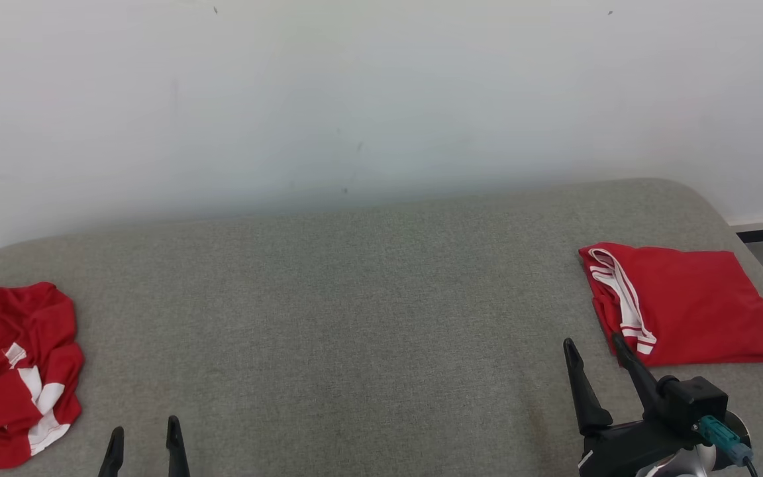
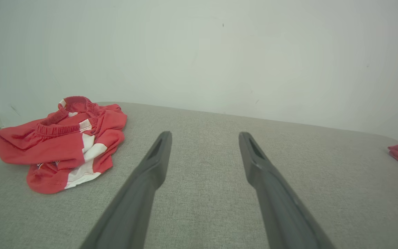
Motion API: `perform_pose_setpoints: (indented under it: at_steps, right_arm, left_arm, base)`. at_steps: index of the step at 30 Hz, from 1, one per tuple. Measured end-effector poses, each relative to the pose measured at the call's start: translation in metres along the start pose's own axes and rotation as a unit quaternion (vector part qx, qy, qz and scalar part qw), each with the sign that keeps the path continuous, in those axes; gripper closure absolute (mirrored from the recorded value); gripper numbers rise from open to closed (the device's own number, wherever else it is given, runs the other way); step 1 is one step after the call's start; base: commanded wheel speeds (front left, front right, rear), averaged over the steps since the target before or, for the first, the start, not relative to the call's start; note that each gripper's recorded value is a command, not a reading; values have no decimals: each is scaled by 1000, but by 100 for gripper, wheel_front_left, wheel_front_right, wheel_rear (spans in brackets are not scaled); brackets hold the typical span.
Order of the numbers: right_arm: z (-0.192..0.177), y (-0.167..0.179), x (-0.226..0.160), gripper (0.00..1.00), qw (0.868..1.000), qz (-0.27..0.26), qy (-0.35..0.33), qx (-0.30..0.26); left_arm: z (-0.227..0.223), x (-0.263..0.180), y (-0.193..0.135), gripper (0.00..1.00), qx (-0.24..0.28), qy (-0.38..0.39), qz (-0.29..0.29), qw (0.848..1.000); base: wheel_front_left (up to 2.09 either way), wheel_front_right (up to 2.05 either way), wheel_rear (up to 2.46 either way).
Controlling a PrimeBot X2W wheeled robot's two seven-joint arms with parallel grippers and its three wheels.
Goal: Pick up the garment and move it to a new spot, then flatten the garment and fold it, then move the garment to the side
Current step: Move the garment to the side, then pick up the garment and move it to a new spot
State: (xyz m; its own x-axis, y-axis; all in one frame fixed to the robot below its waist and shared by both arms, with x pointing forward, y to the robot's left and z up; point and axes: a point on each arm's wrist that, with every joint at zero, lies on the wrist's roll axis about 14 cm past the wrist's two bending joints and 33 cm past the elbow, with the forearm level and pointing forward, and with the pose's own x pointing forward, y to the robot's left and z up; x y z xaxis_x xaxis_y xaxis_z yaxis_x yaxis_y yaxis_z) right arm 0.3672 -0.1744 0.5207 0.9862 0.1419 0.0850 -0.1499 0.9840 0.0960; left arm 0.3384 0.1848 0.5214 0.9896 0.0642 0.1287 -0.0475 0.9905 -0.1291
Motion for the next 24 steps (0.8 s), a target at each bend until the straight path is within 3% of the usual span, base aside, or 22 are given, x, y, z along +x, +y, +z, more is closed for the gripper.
perform_pose_setpoints:
  at_steps: [24]
  right_arm:
    - [-9,4,-7,0,1000,-5,12,12]
  left_arm:
    - [-15,3,6,0,-10,23,1,1000]
  base:
    - [0,0,0]
